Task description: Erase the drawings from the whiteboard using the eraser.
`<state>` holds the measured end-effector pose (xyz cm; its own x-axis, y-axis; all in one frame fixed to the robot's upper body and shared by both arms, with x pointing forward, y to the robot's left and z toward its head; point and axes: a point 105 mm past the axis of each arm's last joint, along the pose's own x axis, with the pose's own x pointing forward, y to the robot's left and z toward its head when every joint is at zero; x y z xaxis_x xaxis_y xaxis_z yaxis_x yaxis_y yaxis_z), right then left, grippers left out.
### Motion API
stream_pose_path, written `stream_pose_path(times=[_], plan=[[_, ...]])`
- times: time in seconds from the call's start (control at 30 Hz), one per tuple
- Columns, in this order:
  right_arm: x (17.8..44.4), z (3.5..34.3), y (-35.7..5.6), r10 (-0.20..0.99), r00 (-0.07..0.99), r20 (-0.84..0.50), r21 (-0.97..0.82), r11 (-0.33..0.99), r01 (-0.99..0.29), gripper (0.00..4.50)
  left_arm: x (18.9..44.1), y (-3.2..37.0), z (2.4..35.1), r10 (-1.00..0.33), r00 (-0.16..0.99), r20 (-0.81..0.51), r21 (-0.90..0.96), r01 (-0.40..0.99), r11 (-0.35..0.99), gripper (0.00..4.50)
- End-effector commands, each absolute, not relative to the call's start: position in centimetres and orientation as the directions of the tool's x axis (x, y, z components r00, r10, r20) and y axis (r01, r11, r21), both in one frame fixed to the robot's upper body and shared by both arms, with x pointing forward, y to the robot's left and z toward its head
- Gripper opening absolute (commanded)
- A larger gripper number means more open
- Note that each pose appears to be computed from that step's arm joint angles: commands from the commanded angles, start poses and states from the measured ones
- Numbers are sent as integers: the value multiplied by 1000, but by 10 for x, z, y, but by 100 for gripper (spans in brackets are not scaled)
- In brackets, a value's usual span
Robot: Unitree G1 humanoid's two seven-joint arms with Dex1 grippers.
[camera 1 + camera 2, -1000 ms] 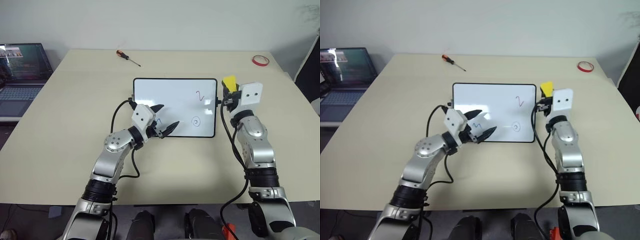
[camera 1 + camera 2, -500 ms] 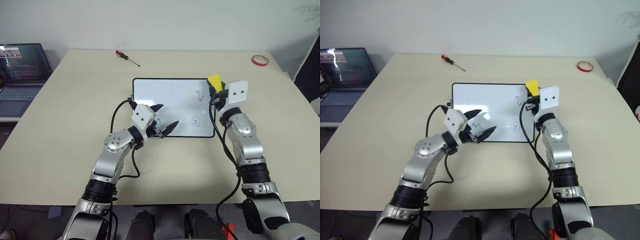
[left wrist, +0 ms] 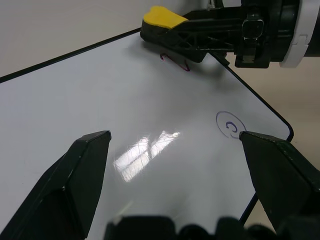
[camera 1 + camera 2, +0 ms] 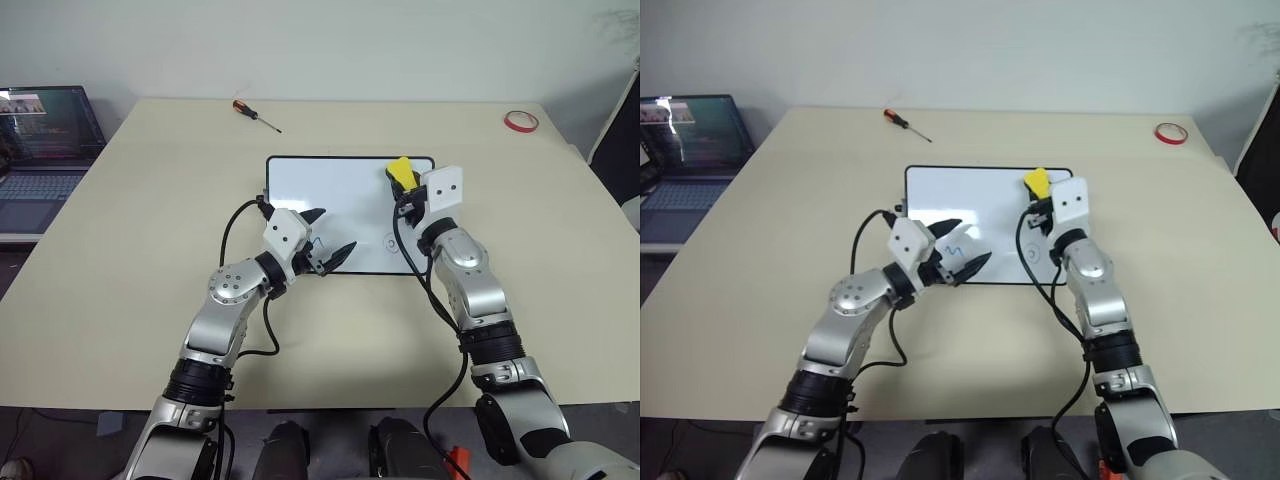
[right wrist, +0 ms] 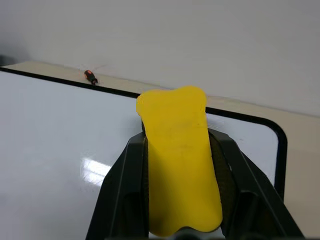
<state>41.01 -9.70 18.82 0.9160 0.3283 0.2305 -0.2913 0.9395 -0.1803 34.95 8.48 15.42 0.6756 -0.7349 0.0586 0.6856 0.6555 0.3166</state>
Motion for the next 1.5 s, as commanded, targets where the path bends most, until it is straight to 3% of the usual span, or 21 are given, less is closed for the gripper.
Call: stream_pose_path(times=[0.03, 0.43, 0.97, 1.23, 1.5], plan=[[413, 197, -99, 325, 916, 236, -216, 937, -276, 125, 346, 83, 168, -738, 666, 106, 348, 670, 655, 450], [406, 166, -109, 312, 946, 92, -257, 925, -280, 125, 345, 81, 167, -738, 667, 105, 341, 673, 657, 450], [375, 130, -136, 265, 963, -51, -247, 931, -269, 125, 343, 90, 161, -713, 694, 101, 322, 655, 684, 450], [374, 135, -136, 267, 963, -41, -241, 933, -269, 125, 344, 93, 161, -706, 702, 100, 322, 648, 690, 450], [359, 163, -117, 405, 908, 103, -153, 909, -388, 125, 324, 91, 161, -742, 662, 110, 328, 680, 656, 450]])
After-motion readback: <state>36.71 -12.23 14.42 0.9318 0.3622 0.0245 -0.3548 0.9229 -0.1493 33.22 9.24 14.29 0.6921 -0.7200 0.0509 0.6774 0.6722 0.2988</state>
